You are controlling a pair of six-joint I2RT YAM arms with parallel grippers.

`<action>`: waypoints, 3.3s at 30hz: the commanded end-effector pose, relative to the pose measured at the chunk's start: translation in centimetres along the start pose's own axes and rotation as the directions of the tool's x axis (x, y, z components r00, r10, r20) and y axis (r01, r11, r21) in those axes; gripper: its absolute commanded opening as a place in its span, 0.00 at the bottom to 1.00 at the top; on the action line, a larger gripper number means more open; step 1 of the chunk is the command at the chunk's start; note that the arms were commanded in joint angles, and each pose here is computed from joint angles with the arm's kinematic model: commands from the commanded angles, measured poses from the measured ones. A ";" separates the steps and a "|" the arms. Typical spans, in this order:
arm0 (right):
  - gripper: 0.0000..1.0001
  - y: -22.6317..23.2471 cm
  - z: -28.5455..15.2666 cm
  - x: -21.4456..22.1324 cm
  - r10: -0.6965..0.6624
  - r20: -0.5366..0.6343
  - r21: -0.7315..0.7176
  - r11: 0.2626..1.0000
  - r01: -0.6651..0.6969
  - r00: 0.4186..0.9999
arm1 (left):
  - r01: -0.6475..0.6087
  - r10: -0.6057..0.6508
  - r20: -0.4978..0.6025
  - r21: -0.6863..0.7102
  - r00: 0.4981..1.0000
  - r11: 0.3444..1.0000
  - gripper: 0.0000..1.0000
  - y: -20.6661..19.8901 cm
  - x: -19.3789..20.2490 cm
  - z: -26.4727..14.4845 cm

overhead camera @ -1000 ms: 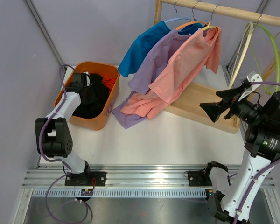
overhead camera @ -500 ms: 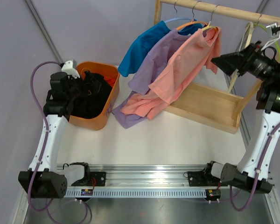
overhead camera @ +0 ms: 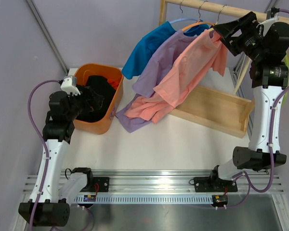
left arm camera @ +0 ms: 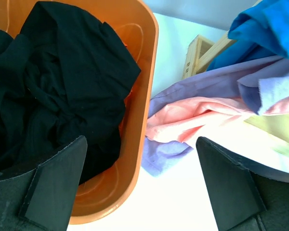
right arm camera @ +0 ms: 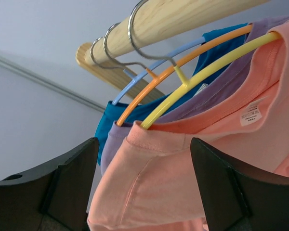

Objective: Remove the t-shirt from the hanger
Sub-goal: Grab a hanger with a tshirt on it with the right arm, then pass the hanger from the right arm to the left

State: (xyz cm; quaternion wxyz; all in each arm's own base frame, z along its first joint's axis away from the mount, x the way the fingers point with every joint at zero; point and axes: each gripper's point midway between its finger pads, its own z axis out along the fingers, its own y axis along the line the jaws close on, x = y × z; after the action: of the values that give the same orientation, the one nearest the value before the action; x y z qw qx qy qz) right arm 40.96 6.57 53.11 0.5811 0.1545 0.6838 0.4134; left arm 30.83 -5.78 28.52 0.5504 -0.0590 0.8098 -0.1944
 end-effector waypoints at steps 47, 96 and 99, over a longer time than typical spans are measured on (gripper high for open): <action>0.02 1.9 5.1 -0.1 0.023 0.128 0.048 0.998 -0.030 0.992 | 0.070 -0.074 0.021 0.149 0.997 0.986 0.99 -3.0 0.9 -2.7; 0.00 3.6 -18.5 21.3 -0.536 -0.239 -0.557 0.759 0.339 0.809 | -0.013 0.057 -0.030 0.775 0.998 0.632 0.99 -26.9 3.6 -10.2; 0.00 3.1 -19.2 22.7 -0.519 -0.264 -0.580 0.759 0.296 0.813 | 0.047 0.019 -0.083 0.720 0.996 0.692 0.99 -27.7 4.2 -8.0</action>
State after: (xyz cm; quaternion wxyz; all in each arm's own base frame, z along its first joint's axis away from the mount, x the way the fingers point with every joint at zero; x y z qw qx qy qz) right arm 18.49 15.45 37.11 0.4791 -0.1515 0.7448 0.4390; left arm 15.70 -29.93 34.84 0.4400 0.2324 0.7020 -0.5095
